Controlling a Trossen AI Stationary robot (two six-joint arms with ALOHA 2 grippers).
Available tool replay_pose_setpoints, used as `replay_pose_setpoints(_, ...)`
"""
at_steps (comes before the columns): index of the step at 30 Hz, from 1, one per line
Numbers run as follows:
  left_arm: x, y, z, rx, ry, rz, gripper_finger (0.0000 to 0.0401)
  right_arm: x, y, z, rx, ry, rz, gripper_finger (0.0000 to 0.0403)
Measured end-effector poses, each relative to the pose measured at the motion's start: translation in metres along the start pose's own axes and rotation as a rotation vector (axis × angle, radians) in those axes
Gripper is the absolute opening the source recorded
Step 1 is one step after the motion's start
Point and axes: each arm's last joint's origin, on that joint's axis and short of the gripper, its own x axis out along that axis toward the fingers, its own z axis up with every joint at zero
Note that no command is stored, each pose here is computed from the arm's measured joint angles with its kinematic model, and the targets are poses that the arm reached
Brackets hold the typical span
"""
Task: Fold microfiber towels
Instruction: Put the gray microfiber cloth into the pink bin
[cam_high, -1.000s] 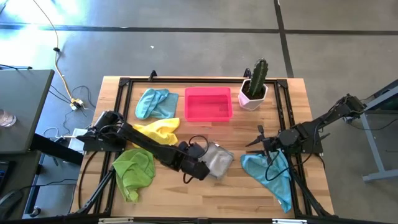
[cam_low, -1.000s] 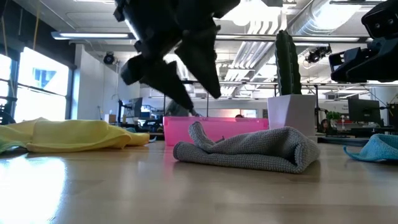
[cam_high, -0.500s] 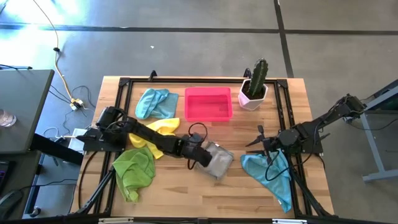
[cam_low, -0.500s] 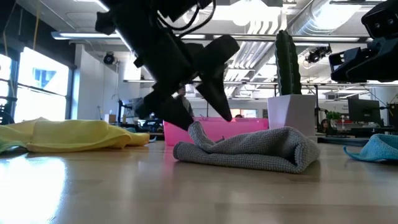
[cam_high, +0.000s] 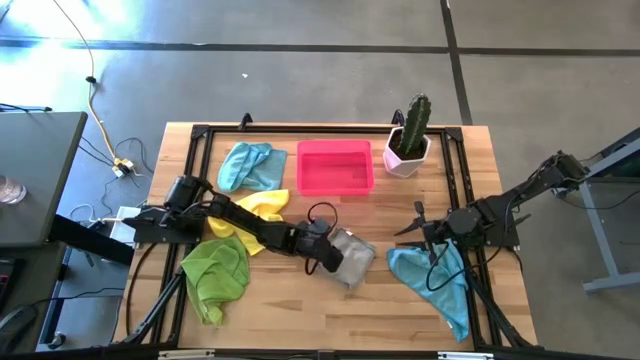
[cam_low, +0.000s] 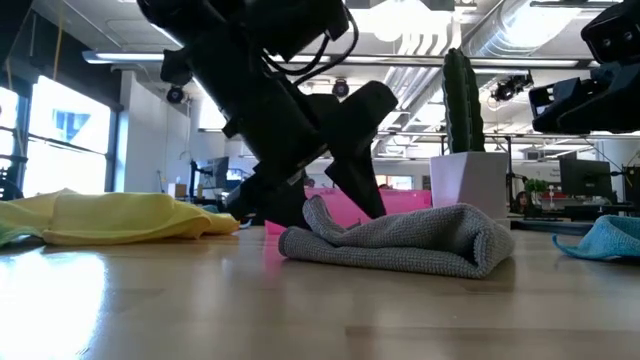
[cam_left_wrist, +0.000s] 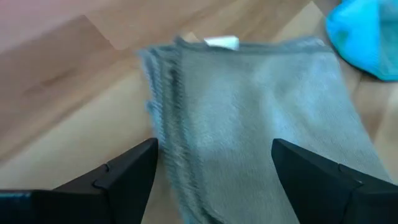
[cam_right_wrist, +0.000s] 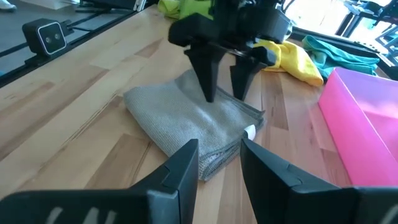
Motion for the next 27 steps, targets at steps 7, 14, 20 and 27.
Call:
replay_pose_setpoints(7,-0.002,-0.012,-0.015,0.019,0.015,-0.065,0.026,0.0,0.0,-0.001,-0.001,0.006,0.001,0.0114)
replay_pose_setpoints(14,0.018,-0.009,-0.024,-0.037,-0.037,-0.071,0.0194,0.0,0.0,-0.001,-0.002,0.008,0.001,0.0114)
replay_pose_setpoints(20,0.023,-0.009,-0.024,-0.032,-0.059,-0.085,0.0133,0.0,0.0,-0.001,-0.003,0.013,0.001,0.0114)
replay_pose_setpoints(27,0.023,-0.008,-0.025,0.043,-0.066,-0.079,0.0023,0.0,0.0,-0.002,-0.006,0.022,0.002,0.0114)
